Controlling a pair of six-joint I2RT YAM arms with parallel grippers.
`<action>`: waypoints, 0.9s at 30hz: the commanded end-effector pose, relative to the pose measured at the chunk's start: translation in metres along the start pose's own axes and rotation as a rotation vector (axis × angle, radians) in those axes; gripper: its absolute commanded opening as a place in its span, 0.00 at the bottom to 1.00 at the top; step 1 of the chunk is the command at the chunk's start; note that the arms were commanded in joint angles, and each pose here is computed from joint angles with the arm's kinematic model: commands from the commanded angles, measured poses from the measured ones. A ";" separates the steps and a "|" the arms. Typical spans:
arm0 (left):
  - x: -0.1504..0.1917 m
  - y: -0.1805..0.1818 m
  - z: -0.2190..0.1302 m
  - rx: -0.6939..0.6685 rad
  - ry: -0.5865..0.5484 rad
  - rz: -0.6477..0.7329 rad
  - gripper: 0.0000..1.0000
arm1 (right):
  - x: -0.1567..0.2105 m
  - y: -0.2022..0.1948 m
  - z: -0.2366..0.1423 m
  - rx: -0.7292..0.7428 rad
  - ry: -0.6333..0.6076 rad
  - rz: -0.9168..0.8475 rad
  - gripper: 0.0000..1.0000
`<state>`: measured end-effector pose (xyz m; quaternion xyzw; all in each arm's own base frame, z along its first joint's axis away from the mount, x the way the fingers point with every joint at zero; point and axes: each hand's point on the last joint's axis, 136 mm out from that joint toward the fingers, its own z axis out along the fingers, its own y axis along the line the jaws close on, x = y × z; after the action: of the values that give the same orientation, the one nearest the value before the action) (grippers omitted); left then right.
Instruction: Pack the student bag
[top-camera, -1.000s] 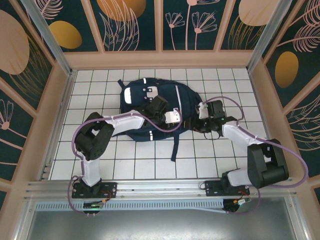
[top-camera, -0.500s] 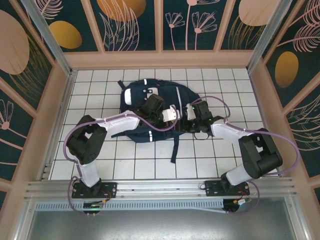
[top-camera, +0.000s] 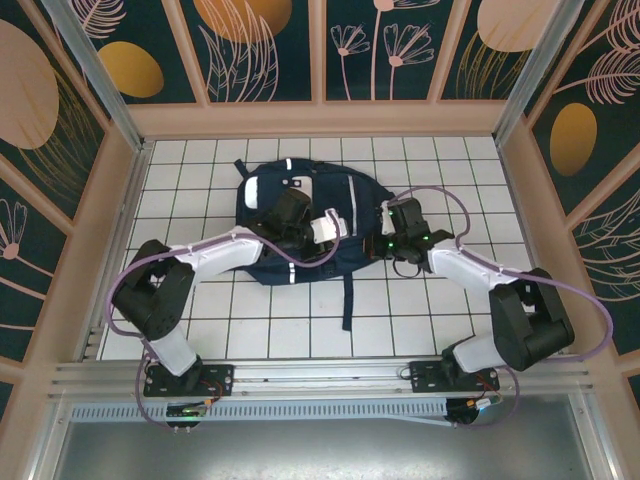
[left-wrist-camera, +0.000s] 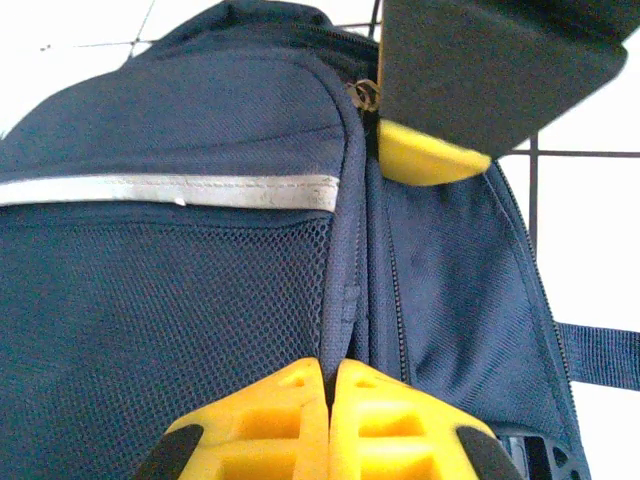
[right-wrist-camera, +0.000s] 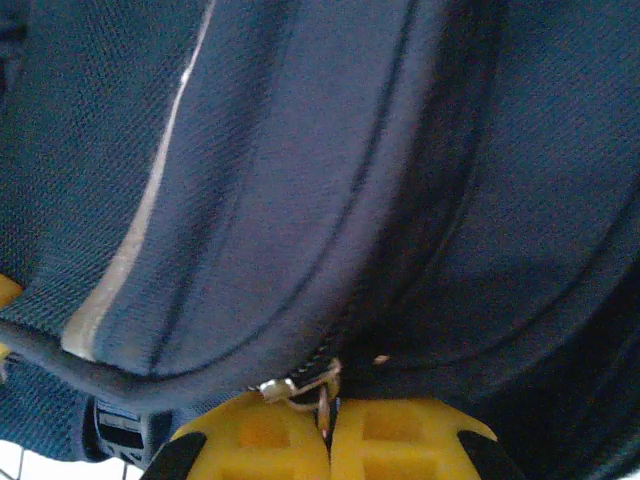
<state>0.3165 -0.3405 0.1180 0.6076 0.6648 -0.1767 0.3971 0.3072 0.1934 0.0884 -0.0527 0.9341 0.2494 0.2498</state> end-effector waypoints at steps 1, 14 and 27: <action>0.034 -0.001 -0.020 -0.016 0.108 0.033 0.00 | -0.025 -0.061 -0.024 0.207 -0.081 0.046 0.00; 0.062 0.071 -0.069 -0.292 0.085 -0.137 0.00 | 0.017 0.029 -0.016 -0.099 0.111 -0.138 0.00; 0.015 -0.012 -0.121 -0.106 -0.243 -0.215 0.86 | 0.044 0.159 0.002 -0.480 0.262 -0.358 0.00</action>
<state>0.2870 -0.2422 0.1873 0.4539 0.7123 -0.2336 0.4816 0.2364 0.3139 0.1132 -0.2622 0.8875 0.3541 0.1353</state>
